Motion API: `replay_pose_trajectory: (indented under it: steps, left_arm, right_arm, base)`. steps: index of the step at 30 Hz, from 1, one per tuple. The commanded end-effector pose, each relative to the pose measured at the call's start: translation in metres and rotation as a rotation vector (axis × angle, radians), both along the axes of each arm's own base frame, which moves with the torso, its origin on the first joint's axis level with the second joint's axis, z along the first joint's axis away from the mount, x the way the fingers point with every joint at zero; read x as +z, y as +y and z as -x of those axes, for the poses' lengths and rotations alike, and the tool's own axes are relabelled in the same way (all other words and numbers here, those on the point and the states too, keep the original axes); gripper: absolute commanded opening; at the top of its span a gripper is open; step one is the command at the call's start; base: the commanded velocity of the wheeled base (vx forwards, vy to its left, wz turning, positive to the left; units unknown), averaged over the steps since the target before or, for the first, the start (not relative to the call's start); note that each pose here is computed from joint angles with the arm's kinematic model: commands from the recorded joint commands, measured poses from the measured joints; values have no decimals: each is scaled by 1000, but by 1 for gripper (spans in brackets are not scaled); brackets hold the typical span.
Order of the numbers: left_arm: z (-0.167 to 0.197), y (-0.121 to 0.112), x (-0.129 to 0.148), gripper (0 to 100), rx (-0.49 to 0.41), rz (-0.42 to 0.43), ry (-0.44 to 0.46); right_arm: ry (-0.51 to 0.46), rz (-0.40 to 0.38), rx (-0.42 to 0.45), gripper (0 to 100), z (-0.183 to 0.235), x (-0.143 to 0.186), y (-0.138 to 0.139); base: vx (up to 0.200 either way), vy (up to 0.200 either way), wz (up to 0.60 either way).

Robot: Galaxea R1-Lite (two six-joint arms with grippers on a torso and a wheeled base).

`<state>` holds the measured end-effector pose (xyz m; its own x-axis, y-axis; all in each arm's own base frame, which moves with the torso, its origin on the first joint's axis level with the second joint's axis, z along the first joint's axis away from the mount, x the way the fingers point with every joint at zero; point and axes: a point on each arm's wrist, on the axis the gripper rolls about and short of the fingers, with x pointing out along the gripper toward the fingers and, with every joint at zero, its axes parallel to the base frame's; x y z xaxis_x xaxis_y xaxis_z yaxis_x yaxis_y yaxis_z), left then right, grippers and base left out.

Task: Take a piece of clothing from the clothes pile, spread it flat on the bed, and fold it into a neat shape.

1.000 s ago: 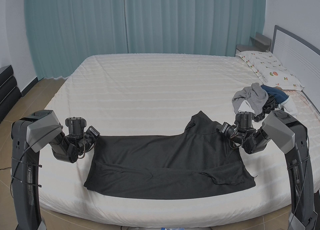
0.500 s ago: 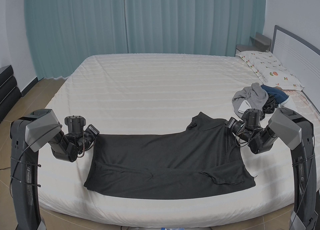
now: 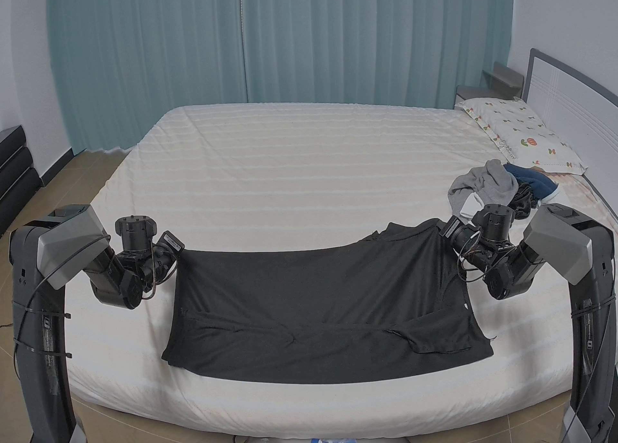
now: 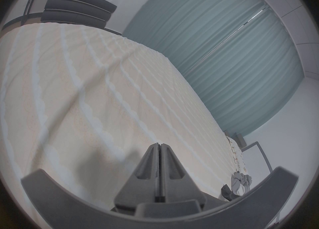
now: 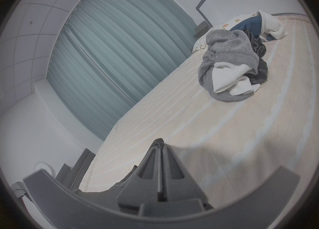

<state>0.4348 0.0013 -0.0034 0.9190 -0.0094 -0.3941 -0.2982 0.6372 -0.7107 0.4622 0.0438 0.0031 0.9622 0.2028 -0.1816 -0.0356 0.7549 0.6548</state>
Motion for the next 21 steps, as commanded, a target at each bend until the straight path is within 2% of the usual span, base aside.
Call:
replay_pose_trajectory:
  steps: [1,11,14,21]
  left_arm:
    - [2,1,6,0,2,1,-11]
    - [3,0,1,0,-1,-5,3]
    - [4,0,1,0,-3,-6,4]
    - [10,2,10,0,0,-6,0]
  right_arm:
    - [-11,-7,8,0,4,4,3]
    - [12,-5,11,0,8,1,-1]
    - [53,-5,34,0,14,-4,-2]
    - [52,-20,63,0,22,8,-11]
  base:
    - [0,0,0]
    - [0,0,0]
    - [0,0,0]
    - [0,0,0]
